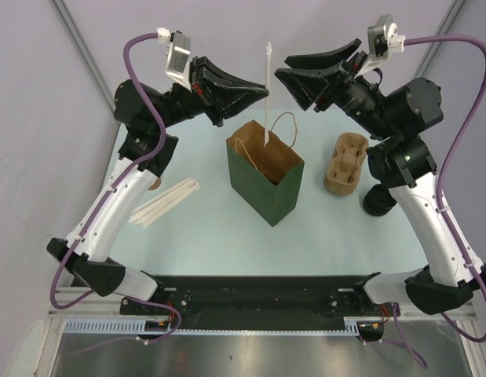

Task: Pack the takeout coffee

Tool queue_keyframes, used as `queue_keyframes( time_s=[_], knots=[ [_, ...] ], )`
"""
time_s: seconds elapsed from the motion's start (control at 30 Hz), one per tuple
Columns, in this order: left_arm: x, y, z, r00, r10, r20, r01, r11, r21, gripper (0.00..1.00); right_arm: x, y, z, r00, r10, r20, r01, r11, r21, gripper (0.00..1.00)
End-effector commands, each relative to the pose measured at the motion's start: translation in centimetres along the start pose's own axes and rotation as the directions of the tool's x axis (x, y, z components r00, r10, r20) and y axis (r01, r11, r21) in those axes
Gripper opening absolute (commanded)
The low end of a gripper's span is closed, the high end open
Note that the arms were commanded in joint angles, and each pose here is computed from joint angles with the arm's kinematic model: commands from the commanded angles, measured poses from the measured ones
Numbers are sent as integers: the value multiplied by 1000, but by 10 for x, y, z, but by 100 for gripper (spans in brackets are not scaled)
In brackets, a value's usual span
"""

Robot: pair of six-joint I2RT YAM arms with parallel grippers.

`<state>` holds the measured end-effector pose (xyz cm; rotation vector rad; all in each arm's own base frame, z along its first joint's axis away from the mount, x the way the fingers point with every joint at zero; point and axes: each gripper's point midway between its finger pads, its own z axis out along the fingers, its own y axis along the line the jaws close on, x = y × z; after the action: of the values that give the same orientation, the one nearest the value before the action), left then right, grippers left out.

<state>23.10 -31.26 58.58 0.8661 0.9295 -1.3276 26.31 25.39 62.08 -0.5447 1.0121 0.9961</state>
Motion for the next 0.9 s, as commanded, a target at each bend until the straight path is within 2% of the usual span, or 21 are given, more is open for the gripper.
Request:
queue_keyframes(
  time_s=[0.0, 0.33, 0.53, 0.63, 0.67, 0.73, 0.77, 0.87],
  knots=[
    [-17, -5, 3, 997, -30, 72, 30, 1000, 3, 0, -37, 25, 2, 994, -43, 103, 51, 996, -68, 50],
    [-6, -2, 5, 995, -78, 56, 77, 997, 15, 0, -35, 25, 7, 994, -37, 102, 44, 997, -70, 53],
    [2, -1, 6, 995, -92, 42, 91, 996, 25, 0, -28, 29, 14, 995, -26, 93, 35, 995, -90, 50],
    [4, -3, 7, 995, -95, 38, 94, 995, 32, 0, -24, 28, 15, 996, -30, 84, 38, 996, -86, 42],
    [5, -4, 7, 995, -97, 37, 96, 995, 33, 0, -23, 28, 16, 996, -28, 82, 35, 996, -83, 35],
    [8, -3, 6, 994, -100, 33, 99, 995, 30, 0, -22, 26, 16, 996, -27, 82, 33, 996, -77, 27],
    [9, -4, 5, 994, -100, 31, 99, 995, 28, 0, -20, 24, 17, 997, -25, 78, 30, 997, -71, 16],
    [11, -4, 3, 995, -99, 26, 98, 995, 22, 1, -19, 21, 18, 997, -18, 77, 23, 998, -55, 0]
  ],
)
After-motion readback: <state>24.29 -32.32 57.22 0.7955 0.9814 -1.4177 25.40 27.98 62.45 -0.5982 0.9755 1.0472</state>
